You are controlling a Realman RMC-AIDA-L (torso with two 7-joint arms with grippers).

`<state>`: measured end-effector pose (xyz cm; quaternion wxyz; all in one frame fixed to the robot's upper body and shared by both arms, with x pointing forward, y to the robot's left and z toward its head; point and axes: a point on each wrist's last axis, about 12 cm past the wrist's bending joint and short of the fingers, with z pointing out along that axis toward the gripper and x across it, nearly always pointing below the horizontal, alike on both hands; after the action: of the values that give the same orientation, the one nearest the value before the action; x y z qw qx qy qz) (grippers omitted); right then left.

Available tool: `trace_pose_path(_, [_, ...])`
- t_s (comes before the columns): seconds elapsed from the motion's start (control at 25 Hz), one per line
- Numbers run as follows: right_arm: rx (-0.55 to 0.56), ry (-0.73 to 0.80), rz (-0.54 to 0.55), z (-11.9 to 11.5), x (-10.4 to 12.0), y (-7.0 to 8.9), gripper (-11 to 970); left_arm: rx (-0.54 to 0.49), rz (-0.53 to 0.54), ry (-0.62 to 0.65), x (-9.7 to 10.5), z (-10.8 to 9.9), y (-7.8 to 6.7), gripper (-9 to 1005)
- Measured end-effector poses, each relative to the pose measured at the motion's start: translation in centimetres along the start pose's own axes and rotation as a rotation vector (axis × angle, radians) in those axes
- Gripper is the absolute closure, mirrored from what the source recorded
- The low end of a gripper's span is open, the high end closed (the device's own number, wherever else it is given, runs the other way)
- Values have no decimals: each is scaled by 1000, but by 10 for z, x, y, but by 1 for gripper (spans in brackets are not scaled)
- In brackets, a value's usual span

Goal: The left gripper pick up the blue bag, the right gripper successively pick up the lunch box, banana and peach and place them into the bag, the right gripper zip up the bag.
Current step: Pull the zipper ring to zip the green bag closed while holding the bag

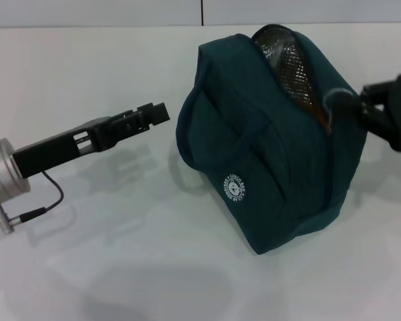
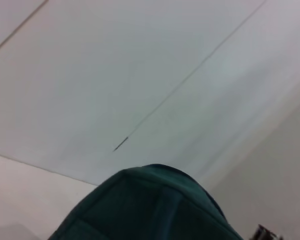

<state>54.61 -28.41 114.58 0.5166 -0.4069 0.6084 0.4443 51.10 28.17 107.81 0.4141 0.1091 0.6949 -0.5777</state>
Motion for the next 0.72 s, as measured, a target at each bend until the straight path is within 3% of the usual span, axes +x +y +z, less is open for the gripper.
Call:
trace_pose_path(0.24, [-49,-4,-34,29,-17,-13,921,23,34,-2,1,-7,-3,248])
trace_pose_path(0.48, [30,35,-74,48,-26,-31,918,15,27,-5,4,-15,-4,247])
trace_pose_path(0.72, [0,49,-114,66,-34,-34,916,33,28,2,2,-24,-6,246])
